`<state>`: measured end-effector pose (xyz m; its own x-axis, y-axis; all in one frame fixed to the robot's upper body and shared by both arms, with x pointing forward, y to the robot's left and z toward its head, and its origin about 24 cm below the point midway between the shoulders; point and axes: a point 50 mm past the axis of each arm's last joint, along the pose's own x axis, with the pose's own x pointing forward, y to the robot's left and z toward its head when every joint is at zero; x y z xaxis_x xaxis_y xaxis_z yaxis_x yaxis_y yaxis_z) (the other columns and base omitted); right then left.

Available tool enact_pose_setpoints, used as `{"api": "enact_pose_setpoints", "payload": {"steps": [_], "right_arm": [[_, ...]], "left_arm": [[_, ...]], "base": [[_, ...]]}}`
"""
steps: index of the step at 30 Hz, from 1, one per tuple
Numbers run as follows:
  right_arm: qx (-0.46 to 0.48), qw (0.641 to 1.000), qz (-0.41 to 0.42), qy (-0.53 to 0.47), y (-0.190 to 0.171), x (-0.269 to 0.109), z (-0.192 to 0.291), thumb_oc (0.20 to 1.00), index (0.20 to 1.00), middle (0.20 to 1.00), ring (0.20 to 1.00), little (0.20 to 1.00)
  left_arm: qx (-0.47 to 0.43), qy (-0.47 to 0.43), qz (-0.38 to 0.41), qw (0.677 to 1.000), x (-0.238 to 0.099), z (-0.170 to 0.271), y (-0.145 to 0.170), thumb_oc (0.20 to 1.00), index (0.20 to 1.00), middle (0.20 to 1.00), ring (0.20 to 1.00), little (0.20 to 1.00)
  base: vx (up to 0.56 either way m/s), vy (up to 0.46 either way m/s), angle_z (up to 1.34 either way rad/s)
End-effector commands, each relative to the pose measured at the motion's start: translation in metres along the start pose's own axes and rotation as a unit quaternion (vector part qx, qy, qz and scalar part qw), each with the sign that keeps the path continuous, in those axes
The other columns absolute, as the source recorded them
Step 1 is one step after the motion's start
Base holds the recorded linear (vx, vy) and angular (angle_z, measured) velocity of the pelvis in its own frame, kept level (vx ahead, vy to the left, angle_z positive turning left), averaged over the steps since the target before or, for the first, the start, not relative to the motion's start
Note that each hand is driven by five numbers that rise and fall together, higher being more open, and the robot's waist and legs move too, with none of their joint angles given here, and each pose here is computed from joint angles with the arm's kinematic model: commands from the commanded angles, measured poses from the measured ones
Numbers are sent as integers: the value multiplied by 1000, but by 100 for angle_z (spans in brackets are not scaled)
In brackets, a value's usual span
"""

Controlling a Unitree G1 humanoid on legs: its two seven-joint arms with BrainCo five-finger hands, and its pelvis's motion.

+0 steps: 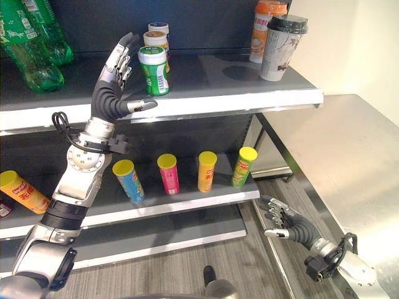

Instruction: Put the goods on the table back onto the shelves and tidy them up.

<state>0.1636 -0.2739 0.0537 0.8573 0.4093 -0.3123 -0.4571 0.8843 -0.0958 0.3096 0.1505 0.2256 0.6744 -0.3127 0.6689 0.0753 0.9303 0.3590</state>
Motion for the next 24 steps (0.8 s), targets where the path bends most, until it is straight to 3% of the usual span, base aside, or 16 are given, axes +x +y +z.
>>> {"api": "enact_pose_setpoints", "payload": {"steps": [1, 24], "right_arm": [[-20, 999, -8, -48, -1, 1, 15, 1000, 1000, 1000, 1000, 1000], [-19, 998, -7, -53, -2, 5, 16, 1000, 1000, 1000, 1000, 1000]], "left_arm": [[13, -35, 13, 999, 31, 11, 10, 1000, 1000, 1000, 1000, 1000], [3, -31, 21, 999, 27, 8, 13, 1000, 1000, 1000, 1000, 1000]], "base": [[0, 0, 0], [0, 0, 0]]}}
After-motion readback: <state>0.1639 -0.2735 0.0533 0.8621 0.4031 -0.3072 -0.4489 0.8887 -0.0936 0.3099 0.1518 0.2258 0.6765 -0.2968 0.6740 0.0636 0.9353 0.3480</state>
